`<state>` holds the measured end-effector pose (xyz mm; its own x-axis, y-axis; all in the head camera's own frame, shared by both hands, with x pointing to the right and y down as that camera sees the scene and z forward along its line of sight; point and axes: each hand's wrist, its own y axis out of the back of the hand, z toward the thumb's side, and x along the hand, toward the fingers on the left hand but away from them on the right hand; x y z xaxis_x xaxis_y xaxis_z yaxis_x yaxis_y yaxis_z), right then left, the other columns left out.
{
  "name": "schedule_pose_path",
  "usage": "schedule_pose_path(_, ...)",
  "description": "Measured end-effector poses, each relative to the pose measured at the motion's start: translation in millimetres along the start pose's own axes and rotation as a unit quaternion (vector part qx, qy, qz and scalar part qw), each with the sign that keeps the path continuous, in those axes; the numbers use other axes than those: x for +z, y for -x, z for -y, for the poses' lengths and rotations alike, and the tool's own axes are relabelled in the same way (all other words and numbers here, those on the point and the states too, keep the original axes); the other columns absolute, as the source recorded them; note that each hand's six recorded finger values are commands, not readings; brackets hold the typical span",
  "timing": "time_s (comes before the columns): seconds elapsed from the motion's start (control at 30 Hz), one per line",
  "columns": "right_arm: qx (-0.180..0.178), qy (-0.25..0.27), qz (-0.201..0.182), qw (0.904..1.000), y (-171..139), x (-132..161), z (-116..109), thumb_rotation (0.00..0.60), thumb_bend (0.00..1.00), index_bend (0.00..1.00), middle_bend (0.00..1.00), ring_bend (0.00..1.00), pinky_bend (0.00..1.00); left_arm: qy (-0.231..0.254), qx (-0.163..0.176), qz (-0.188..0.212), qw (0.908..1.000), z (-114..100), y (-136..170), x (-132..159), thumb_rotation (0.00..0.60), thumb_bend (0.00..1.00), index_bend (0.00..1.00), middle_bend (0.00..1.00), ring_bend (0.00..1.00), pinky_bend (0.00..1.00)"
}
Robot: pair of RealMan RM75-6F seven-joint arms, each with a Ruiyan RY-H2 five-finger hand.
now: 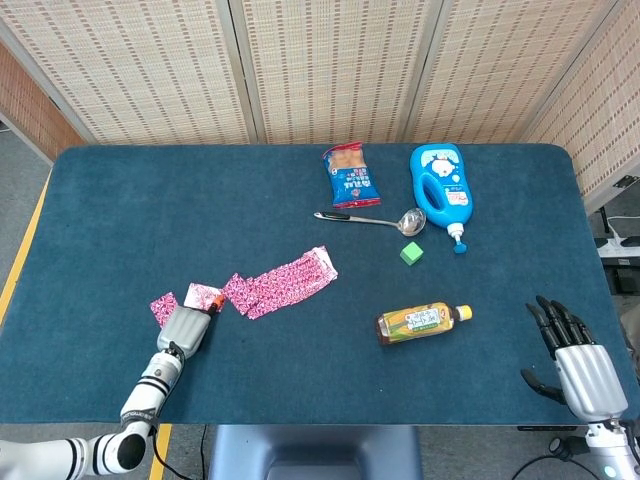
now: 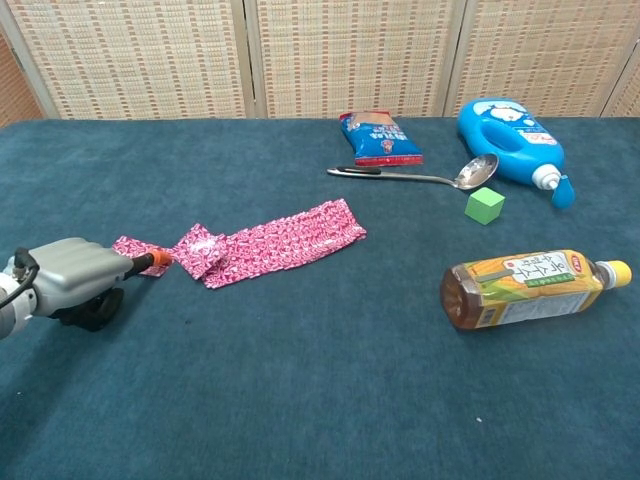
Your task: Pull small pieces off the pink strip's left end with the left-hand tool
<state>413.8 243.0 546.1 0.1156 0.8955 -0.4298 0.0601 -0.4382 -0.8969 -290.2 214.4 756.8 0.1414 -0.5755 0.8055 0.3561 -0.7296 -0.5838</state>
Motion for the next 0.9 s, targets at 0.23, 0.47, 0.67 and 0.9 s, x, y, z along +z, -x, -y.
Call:
schedule_pose_path(0.23,0.001,0.000,-0.001,1.0000,0,0,0,0.600,0.11,0.00,0.00,0.00,0.16,-0.012,0.003,-0.004,0.9999,-2,-12,1,0.600,0.83,0.00,0.73,0.72,0.68)
schedule_pose_path(0.47,0.003,0.000,-0.001,1.0000,-1,0,0,0.600,0.11,0.00,0.00,0.00,0.16,-0.019,0.014,-0.005,0.9997,-12,-16,0,0.600,0.83,0.00,0.73,0.72,0.68)
schedule_pose_path(0.67,0.004,0.000,0.000,1.0000,-1,0,0,0.600,0.11,0.00,0.00,0.00,0.16,-0.021,0.020,-0.007,0.9996,-18,-15,-2,0.600,0.83,0.00,0.73,0.72,0.68)
schedule_pose_path(0.9,0.006,-0.001,-0.001,1.0000,-1,0,1,0.600,0.11,0.00,0.00,0.00,0.16,-0.031,0.025,-0.013,0.9991,-25,-14,-10,0.600,0.83,0.00,0.73,0.72,0.68)
